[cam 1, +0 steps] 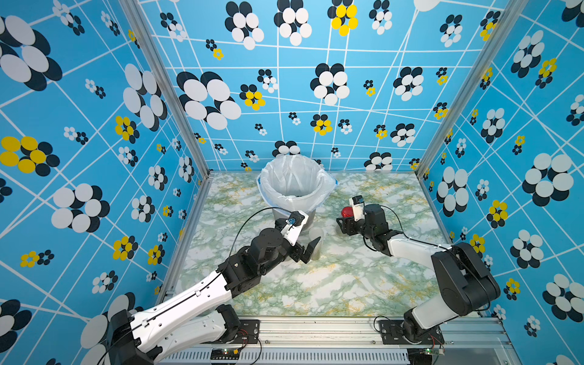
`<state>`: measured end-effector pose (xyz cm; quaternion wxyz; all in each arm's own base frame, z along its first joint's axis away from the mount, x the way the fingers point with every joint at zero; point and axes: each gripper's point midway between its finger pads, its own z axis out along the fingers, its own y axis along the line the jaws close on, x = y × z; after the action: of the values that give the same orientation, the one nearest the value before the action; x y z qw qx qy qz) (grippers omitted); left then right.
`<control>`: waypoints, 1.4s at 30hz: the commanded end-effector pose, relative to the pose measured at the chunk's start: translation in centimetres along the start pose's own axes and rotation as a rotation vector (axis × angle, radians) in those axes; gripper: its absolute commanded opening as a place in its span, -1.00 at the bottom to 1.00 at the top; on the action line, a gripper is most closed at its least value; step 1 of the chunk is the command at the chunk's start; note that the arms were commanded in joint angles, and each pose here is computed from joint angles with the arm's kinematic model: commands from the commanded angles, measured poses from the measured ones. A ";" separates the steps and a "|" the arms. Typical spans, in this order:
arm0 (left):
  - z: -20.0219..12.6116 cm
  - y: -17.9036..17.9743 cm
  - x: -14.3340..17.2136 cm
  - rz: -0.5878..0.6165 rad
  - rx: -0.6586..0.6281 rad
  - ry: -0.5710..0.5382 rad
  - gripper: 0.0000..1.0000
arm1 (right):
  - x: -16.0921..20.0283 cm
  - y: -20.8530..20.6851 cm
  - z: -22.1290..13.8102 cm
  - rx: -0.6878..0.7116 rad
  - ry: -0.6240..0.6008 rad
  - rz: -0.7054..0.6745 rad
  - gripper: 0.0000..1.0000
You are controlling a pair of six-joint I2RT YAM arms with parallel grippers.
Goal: Empty moldy mung beans from jars
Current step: Pick up the jar from the center of the board.
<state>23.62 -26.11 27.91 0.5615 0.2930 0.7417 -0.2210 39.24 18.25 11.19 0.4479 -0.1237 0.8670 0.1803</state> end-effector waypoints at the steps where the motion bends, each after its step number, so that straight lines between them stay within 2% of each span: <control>1: 0.6 -0.5 -0.5 -0.012 0.033 -0.005 0.99 | -3.1 0.8 -2.4 0.009 -0.036 -0.019 0.32; 6: 0.6 -1.7 -2.4 -0.003 0.103 -0.037 0.99 | -5.6 2.0 -5.5 -0.011 -0.029 0.000 0.33; 13: 2.3 -3.1 -3.0 0.020 0.186 -0.025 0.99 | -10.9 4.1 -11.1 -0.068 -0.131 0.066 0.33; 18: 3.6 -3.7 -5.0 -0.058 0.317 -0.054 0.99 | -13.9 6.1 -14.3 -0.153 -0.170 0.112 0.33; 20: 4.3 -4.2 -5.7 -0.065 0.375 -0.050 0.99 | -14.8 7.1 -15.5 -0.205 -0.191 0.125 0.32; 25: 7.2 -4.7 -6.5 -0.050 0.422 -0.019 0.99 | -16.5 9.2 -18.1 -0.315 -0.235 0.140 0.32; 31: 9.2 -5.4 -7.5 -0.059 0.467 -0.015 0.99 | -17.3 10.4 -19.8 -0.375 -0.255 0.127 0.28; 37: 10.8 -5.0 -8.1 -0.064 0.445 -0.040 0.99 | -17.8 11.7 -20.2 -0.460 -0.264 0.144 0.29; 42: 11.5 -4.6 -8.8 -0.062 0.431 -0.058 0.99 | -17.6 11.9 -20.2 -0.471 -0.254 0.142 0.30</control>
<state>29.74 -38.52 30.74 0.4749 0.3834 0.6904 -0.3882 30.82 20.74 36.74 0.4876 -0.1252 0.7674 0.3970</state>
